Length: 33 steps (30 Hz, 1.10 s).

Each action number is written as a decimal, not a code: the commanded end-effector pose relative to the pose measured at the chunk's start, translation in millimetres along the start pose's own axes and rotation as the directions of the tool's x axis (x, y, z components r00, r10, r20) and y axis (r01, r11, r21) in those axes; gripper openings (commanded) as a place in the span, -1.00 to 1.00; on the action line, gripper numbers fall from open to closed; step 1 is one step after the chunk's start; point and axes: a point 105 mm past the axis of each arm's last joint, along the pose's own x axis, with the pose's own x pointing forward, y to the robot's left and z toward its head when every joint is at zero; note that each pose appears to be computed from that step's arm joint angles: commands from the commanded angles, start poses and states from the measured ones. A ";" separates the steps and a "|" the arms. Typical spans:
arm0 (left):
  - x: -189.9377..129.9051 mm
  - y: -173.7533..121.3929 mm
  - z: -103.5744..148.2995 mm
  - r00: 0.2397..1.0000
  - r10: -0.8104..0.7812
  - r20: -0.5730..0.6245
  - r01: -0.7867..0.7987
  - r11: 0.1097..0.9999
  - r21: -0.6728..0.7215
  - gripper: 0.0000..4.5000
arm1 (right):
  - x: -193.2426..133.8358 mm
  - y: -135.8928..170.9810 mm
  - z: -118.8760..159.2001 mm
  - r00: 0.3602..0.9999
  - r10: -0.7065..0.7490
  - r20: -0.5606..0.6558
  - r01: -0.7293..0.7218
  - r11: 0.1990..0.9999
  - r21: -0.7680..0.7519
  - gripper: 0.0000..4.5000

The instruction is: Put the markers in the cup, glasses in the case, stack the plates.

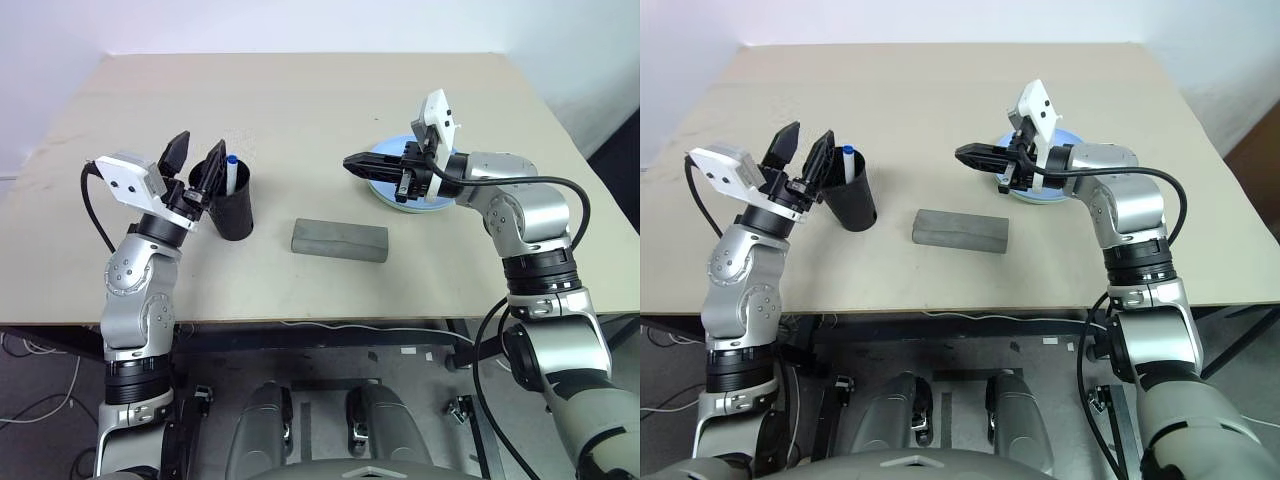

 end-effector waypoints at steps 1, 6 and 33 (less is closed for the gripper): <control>0.5 -2.8 16.7 0.998 -0.020 0.063 0.019 1.000 0.023 0.95 | -2.2 1.2 17.8 0.999 0.004 0.040 -0.002 0.998 -0.055 -1.00; 2.1 -5.1 24.1 0.996 -0.036 0.082 0.033 0.999 0.037 0.98 | -2.8 1.5 18.2 0.999 0.004 0.044 -0.002 0.999 -0.054 -1.00; -72.5 -60.4 6.7 0.795 -0.542 -0.272 0.505 0.840 -0.197 0.98 | -45.9 13.9 -10.7 0.999 -0.014 0.038 0.009 0.992 0.126 -1.00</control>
